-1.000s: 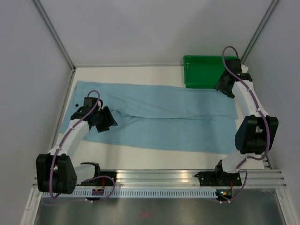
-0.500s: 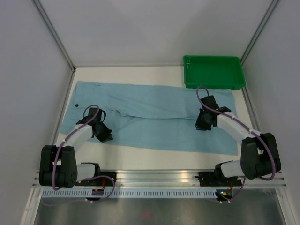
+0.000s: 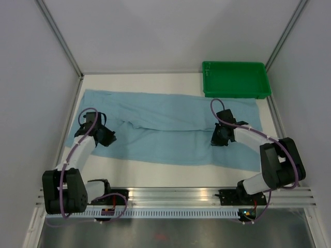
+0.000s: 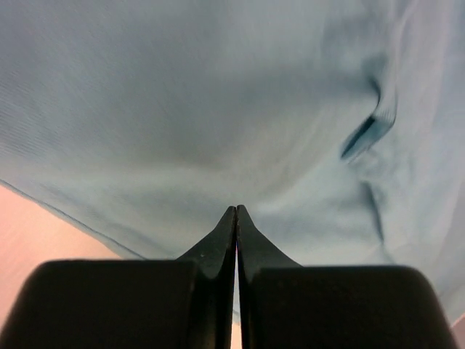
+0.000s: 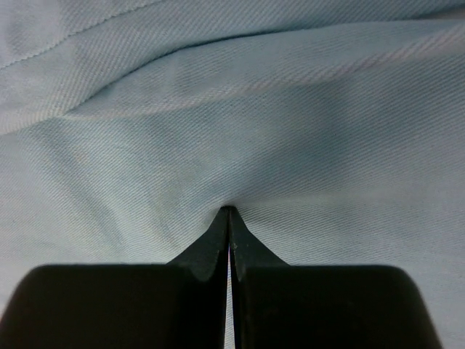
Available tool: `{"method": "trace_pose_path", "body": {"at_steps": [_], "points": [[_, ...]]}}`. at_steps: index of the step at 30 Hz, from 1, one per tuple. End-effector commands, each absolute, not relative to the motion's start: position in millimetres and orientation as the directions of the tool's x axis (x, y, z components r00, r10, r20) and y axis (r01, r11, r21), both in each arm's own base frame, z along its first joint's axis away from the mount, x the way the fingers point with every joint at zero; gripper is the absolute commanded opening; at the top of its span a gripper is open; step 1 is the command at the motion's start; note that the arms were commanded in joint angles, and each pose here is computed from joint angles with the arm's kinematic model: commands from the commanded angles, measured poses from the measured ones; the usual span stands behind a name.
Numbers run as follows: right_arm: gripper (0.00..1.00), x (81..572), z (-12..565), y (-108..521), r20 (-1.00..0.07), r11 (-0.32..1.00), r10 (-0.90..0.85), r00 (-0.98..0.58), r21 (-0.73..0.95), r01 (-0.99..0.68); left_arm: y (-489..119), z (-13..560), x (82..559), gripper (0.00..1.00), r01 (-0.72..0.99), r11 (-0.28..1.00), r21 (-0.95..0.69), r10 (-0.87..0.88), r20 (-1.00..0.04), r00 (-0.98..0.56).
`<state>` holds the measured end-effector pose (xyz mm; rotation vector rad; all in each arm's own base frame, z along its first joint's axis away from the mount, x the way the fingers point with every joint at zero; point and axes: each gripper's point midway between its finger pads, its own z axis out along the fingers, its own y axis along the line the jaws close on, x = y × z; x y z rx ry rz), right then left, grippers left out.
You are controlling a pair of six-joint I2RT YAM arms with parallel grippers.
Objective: Fold and stack the trousers
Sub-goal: Flatten the trousers out
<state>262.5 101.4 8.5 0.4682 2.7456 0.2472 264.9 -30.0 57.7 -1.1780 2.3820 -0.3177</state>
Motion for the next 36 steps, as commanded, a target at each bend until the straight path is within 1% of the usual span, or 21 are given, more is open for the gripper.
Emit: {"method": "trace_pose_path", "body": {"at_steps": [1, 3, 5, 7, 10, 12, 16, 19, 24, 27, 30, 31, 32, 33, 34, 35, 36], "points": [[0.00, 235.2, -26.7, 98.6, -0.218, 0.940, 0.323, -0.921, 0.185, 0.286, 4.2, 67.9, 279.0, 0.02, -0.738, 0.559, -0.379, -0.826, -0.332, -0.456], [0.00, 222.7, -30.5, 95.0, -0.202, 0.940, 0.325, -0.924, 0.175, 0.292, 17.2, 58.8, 276.0, 0.02, -0.774, 0.532, -0.343, -0.840, -0.327, -0.433], [0.00, 216.9, -25.9, 92.5, -0.210, 0.937, 0.334, -0.919, 0.176, 0.301, 24.4, 52.6, 276.7, 0.02, -0.795, 0.491, -0.356, -0.864, -0.314, -0.393], [0.00, 205.2, -26.6, 87.6, -0.197, 0.937, 0.338, -0.920, 0.158, 0.310, 34.2, 37.3, 266.0, 0.02, -0.842, 0.424, -0.334, -0.897, -0.283, -0.340], [0.00, 197.2, -22.6, 83.6, -0.193, 0.941, 0.330, -0.924, 0.143, 0.307, 42.0, 23.5, 254.9, 0.02, -0.877, 0.375, -0.300, -0.916, -0.267, -0.300], [0.00, 199.4, -20.2, 79.5, -0.202, 0.940, 0.338, -0.919, 0.119, 0.319, 44.0, 16.5, 246.8, 0.02, -0.898, 0.335, -0.285, -0.932, -0.243, -0.271], [0.00, 197.5, -17.0, 73.3, -0.181, 0.942, 0.336, -0.924, 0.067, 0.329, 38.9, 7.9, 233.9, 0.02, -0.918, 0.289, -0.270, -0.951, -0.194, -0.242], [0.00, 196.6, -11.2, 68.4, -0.190, 0.945, 0.325, -0.926, 0.043, 0.323, 33.6, 4.9, 221.1, 0.02, -0.924, 0.293, -0.248, -0.951, -0.173, -0.255], [0.00, 195.0, -4.0, 61.3, -0.217, 0.948, 0.315, -0.924, 0.019, 0.319, 37.4, 11.2, 197.6, 0.02, -0.922, 0.323, -0.212, -0.934, -0.227, -0.275], [0.00, 191.6, -4.9, 63.5, -0.199, 0.940, 0.338, -0.920, 0.026, 0.339, 37.4, 13.0, 187.0, 0.02, -0.921, 0.335, -0.197, -0.928, -0.239, -0.286], [0.00, 184.5, -8.5, 66.3, -0.177, 0.931, 0.363, -0.915, 0.042, 0.362, 31.1, 9.2, 178.1, 0.02, -0.918, 0.350, -0.188, -0.927, -0.212, -0.309], [0.00, 184.0, -8.3, 67.3, -0.176, 0.931, 0.365, -0.914, 0.051, 0.362, 28.9, 10.9, 180.0, 0.02, -0.909, 0.364, -0.201, -0.923, -0.207, -0.324], [0.00, 184.9, -4.2, 69.7, -0.184, 0.930, 0.368, -0.912, 0.069, 0.361, 23.7, 19.3, 188.0, 0.02, -0.891, 0.384, -0.242, -0.919, -0.192, -0.344], [0.00, 184.7, -0.2, 69.5, -0.186, 0.931, 0.365, -0.912, 0.070, 0.358, 20.7, 29.7, 194.8, 0.02, -0.865, 0.417, -0.279, -0.906, -0.198, -0.373], [0.00, 187.3, 4.6, 70.6, -0.198, 0.931, 0.366, -0.909, 0.080, 0.357, 23.8, 50.2, 209.8, 0.02, -0.839, 0.437, -0.325, -0.896, -0.233, -0.377], [0.00, 199.4, 19.6, 75.3, -0.239, 0.931, 0.364, -0.900, 0.121, 0.344, 25.8, 63.3, 215.5, 0.02, -0.822, 0.457, -0.340, -0.886, -0.256, -0.386], [0.00, 205.0, 28.4, 76.7, -0.257, 0.933, 0.359, -0.897, 0.133, 0.336, 31.4, 75.7, 222.4, 0.02, -0.794, 0.503, -0.341, -0.858, -0.302, -0.414]]}}
